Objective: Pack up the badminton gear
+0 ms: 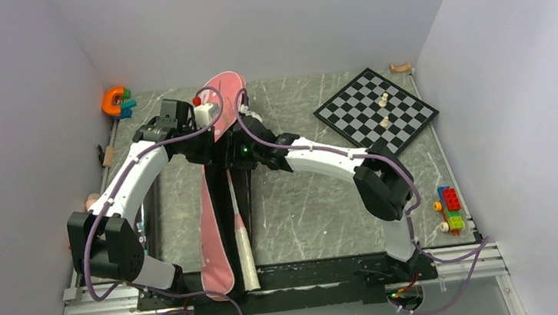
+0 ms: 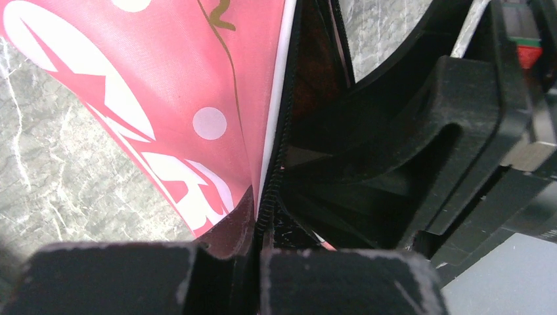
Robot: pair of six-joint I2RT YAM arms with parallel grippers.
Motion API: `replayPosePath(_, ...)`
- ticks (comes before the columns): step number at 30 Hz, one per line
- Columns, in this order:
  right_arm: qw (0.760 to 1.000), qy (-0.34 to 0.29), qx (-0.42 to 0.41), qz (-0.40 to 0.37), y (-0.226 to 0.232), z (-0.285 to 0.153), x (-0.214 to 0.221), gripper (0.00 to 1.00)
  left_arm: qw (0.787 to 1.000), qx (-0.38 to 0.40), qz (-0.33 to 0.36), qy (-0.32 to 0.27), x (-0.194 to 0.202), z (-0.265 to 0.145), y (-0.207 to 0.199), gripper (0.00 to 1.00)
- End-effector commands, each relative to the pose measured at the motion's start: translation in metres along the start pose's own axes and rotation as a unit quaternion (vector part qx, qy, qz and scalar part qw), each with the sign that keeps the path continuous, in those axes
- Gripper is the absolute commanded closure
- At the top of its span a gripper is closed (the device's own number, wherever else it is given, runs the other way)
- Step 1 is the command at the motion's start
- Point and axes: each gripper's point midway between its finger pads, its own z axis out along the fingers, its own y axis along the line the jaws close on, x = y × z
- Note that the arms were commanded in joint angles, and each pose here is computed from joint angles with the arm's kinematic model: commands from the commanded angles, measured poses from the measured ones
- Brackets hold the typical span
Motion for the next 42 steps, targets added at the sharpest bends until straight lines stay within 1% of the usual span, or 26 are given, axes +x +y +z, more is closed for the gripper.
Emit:
replayPosePath(1, 0.996, -0.04, -0.077, -0.027, 0.058, -0.054, -0.034, 0.49, 0.999, 0.032, 0.011, -0.028, -0.01, -0.011, -0.018, 1.0)
replayPosePath(5, 0.995, -0.058, -0.068, -0.042, 0.049, -0.089, -0.034, 0.49, 0.999, 0.03, 0.011, -0.026, -0.01, -0.01, -0.017, 1.0)
replayPosePath(7, 0.995, -0.07, -0.052, -0.047, 0.035, -0.101, -0.032, 0.49, 0.999, 0.032, 0.011, -0.025, -0.01, -0.009, -0.018, 1.0)
replayPosePath(9, 0.996, -0.066, -0.034, -0.053, 0.017, -0.105, -0.023, 0.47, 0.999, 0.031, 0.011, -0.025, -0.011, -0.009, -0.018, 1.0)
replayPosePath(13, 0.997, -0.034, -0.02, -0.06, -0.007, -0.094, 0.003, 0.46, 0.999, 0.03, 0.012, -0.027, -0.012, -0.01, -0.018, 1.0)
replayPosePath(17, 0.998, -0.005, -0.037, -0.051, -0.019, -0.079, 0.026, 0.42, 0.999, 0.028, 0.012, -0.027, -0.01, -0.011, -0.017, 1.0)
replayPosePath(21, 0.998, -0.005, -0.049, -0.046, -0.025, -0.071, 0.034, 0.39, 0.999, 0.028, 0.015, -0.03, -0.01, -0.013, -0.018, 1.0)
replayPosePath(28, 0.997, -0.003, -0.069, -0.034, -0.027, -0.054, 0.04, 0.39, 0.999, 0.03, 0.016, -0.03, -0.01, -0.014, -0.019, 1.0)
replayPosePath(31, 0.996, 0.0, -0.088, -0.018, -0.029, -0.044, 0.044, 0.42, 0.999, 0.028, 0.016, -0.031, -0.009, -0.014, -0.018, 1.0)
replayPosePath(35, 0.995, 0.01, -0.103, 0.013, -0.035, -0.033, 0.044, 0.51, 0.999, 0.027, 0.018, -0.033, -0.009, -0.016, -0.019, 1.0)
replayPosePath(40, 0.994, 0.012, -0.108, 0.012, -0.035, -0.032, 0.046, 0.57, 0.999, 0.028, 0.018, -0.033, -0.008, -0.016, -0.019, 1.0)
replayPosePath(42, 0.994, 0.015, -0.111, 0.014, -0.036, -0.033, 0.048, 0.63, 0.999, 0.026, 0.018, -0.032, -0.009, -0.015, -0.018, 1.0)
